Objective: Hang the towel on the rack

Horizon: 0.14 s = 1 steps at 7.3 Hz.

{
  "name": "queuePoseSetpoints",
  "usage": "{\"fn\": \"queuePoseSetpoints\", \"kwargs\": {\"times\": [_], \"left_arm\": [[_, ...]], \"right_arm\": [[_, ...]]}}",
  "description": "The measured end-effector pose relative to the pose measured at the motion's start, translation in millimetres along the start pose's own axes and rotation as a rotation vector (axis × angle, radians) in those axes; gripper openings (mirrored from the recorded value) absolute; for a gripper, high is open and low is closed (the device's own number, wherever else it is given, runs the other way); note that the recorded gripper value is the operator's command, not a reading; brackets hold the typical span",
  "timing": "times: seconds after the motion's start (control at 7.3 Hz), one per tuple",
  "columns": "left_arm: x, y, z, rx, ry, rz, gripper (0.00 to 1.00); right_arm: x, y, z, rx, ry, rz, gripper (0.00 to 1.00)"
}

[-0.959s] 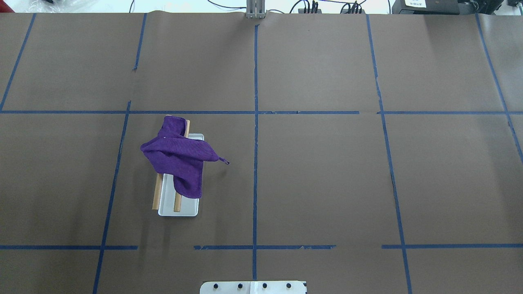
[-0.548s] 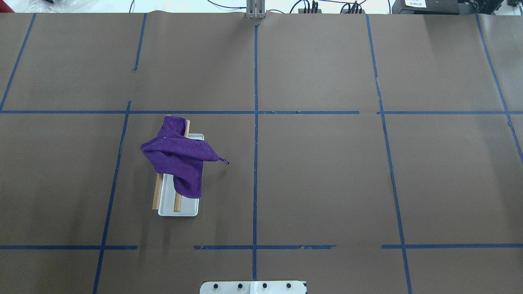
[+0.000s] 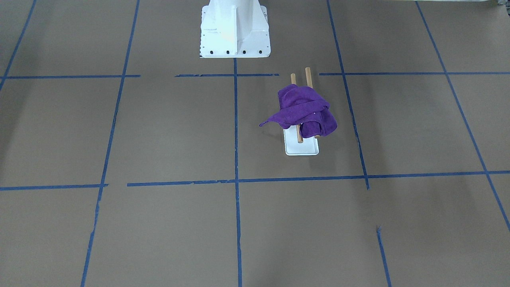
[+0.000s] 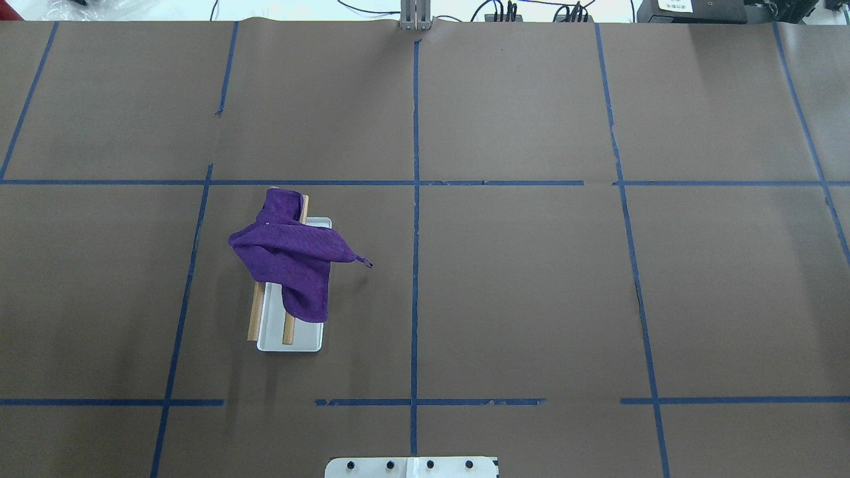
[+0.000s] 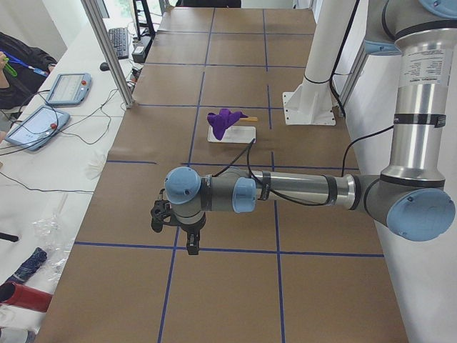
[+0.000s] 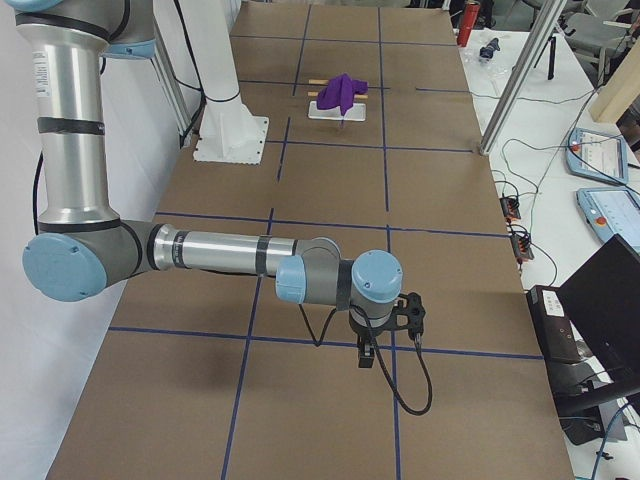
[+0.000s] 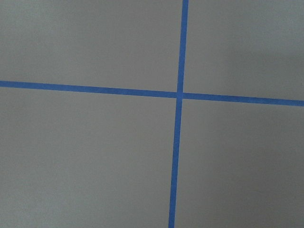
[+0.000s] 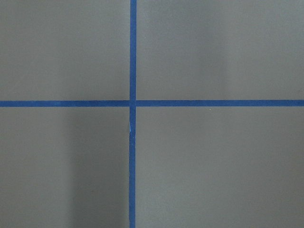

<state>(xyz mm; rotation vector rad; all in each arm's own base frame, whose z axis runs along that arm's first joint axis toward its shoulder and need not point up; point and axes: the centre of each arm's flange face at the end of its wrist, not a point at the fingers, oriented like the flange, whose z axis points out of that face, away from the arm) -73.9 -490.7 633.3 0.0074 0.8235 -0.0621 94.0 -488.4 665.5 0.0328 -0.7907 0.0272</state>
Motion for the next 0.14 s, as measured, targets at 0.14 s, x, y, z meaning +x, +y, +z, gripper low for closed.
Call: {"fn": "queuePoseSetpoints", "kwargs": {"times": [0.14], "left_arm": [[0.4,-0.1,-0.5,0.001,0.0,0.001,1.0]], "right_arm": [[0.0,0.0,0.0,0.0,0.0,0.0,1.0]]}}
